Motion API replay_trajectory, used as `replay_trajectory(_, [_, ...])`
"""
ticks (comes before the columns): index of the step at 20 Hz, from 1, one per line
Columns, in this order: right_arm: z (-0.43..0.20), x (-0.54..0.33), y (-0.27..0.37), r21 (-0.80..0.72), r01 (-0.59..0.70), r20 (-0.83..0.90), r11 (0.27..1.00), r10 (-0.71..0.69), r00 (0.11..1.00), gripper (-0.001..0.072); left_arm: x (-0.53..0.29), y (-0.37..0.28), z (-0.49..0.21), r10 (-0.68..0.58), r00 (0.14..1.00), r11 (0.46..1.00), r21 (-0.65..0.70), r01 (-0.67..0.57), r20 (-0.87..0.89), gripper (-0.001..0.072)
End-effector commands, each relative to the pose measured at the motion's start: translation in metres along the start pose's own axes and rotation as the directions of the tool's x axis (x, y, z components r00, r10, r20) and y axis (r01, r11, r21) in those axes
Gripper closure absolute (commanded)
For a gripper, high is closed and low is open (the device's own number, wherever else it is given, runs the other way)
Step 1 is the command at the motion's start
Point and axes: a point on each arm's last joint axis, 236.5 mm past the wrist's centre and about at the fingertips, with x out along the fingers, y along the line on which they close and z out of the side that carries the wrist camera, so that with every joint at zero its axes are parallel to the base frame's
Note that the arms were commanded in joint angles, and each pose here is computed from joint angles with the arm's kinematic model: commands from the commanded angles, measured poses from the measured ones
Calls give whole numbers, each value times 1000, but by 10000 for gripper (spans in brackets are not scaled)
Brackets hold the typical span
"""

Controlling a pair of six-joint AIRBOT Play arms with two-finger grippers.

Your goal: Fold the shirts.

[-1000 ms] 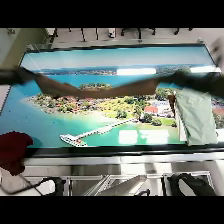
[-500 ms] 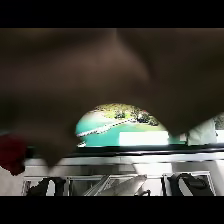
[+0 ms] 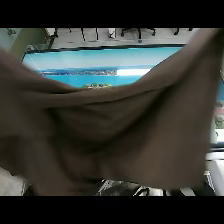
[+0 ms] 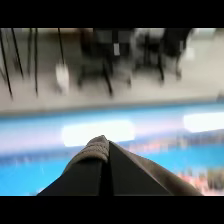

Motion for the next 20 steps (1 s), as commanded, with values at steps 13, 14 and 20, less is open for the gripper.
replay_trajectory(13, [-325, 245, -274, 488, 376, -463, 787, -132, 876, 692, 324, 167, -356, -47, 724, 941, -273, -199, -688, 691])
replay_trajectory(14, [-307, 252, -283, 503, 357, -442, 787, -120, 889, 692, 334, 171, -336, -42, 749, 942, -276, -192, -662, 691])
replay_trajectory(20, [-232, 258, -296, 508, 284, -350, 813, -107, 931, 691, 348, 184, -267, 12, 848, 909, -347, -230, -530, 691])
